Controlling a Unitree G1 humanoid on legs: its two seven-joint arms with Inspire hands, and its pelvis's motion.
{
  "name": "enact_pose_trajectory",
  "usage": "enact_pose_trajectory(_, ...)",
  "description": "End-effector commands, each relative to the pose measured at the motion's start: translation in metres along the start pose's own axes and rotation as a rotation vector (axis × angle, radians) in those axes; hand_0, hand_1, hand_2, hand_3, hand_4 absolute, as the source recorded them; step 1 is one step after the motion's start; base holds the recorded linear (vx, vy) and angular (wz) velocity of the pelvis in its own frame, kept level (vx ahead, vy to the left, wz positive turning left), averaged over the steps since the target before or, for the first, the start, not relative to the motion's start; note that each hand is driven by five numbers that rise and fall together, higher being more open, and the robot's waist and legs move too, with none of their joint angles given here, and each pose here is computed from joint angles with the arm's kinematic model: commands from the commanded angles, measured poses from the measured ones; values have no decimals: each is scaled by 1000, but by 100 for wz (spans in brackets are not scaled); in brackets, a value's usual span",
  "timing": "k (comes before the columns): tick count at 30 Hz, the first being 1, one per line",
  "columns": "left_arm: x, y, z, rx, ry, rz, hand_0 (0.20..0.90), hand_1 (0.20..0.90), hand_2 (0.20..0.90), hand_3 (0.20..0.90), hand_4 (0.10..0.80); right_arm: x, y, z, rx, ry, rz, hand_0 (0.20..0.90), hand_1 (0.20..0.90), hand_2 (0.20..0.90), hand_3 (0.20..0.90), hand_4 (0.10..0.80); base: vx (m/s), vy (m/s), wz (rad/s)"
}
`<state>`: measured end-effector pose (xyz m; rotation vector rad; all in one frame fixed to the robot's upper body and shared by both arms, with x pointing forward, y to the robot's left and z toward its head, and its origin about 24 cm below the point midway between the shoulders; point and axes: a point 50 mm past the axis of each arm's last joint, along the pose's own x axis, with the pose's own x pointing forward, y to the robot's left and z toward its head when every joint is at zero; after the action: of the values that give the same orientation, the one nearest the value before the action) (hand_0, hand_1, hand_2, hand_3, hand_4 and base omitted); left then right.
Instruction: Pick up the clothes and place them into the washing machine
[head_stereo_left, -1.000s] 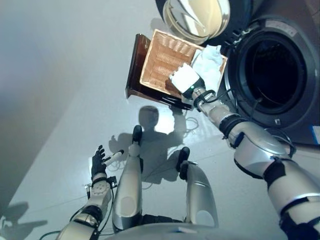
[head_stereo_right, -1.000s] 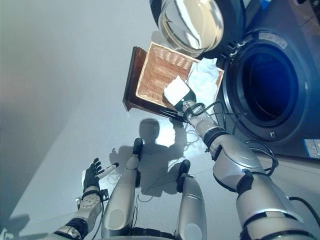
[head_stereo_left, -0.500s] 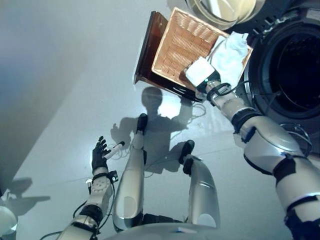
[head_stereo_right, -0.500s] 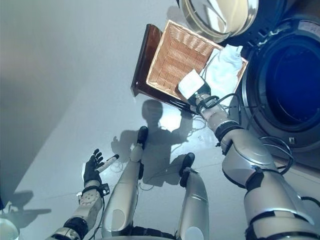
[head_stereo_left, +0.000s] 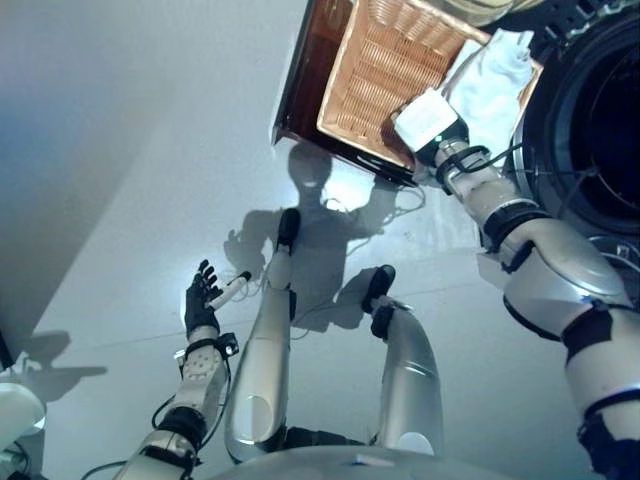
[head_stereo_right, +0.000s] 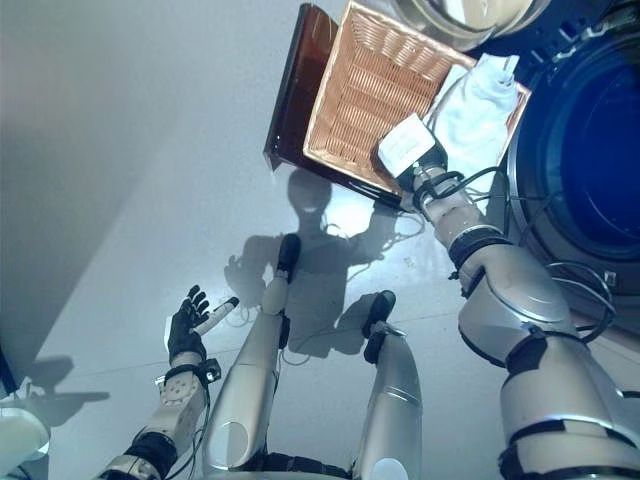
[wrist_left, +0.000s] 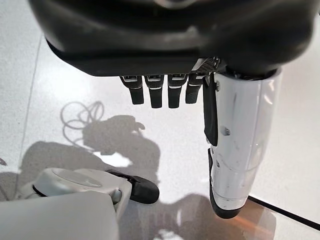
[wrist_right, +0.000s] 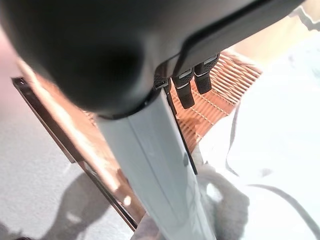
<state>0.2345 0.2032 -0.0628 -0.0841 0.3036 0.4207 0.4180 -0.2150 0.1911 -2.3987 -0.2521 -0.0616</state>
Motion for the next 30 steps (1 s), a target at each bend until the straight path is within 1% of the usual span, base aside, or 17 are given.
enact_pose_trajectory(1,-5,11,4,-13,-55,23,900,900,900,900,800,-9,-8,-80,-51,223,-19,900,900,900,900,800,8,-2,7)
enact_pose_trajectory(12,-6,13,2,-7,-50,30,900,900,900,900,800,-21,5,-99,-88,272,28,900,900,900,900,800,2,0,1)
enact_pose_trajectory(18,-7,14,2,-2,-50,26,900,900,900,900,800,-23,1,-110,-96,299,16,900,900,900,900,800,0,0,0)
enact_pose_trajectory(19,-8,15,0,0,-45,30,900,900,900,900,800,-22,1,-108,-96,293,16,540,540,540,540,543,0,0,0)
enact_pose_trajectory(20,-7,15,1,-3,-49,28,900,900,900,900,800,-22,-2,-109,-100,292,8,444,444,444,444,475,22,-7,-4)
enact_pose_trajectory(21,-9,15,-1,-3,-44,27,900,900,900,900,800,-21,-2,-108,-102,288,7,200,200,200,200,300,-4,0,-4)
enact_pose_trajectory(30,-8,15,-1,-3,-40,32,900,900,900,900,800,-17,-13,-110,-139,287,-36,200,200,200,200,300,0,0,0)
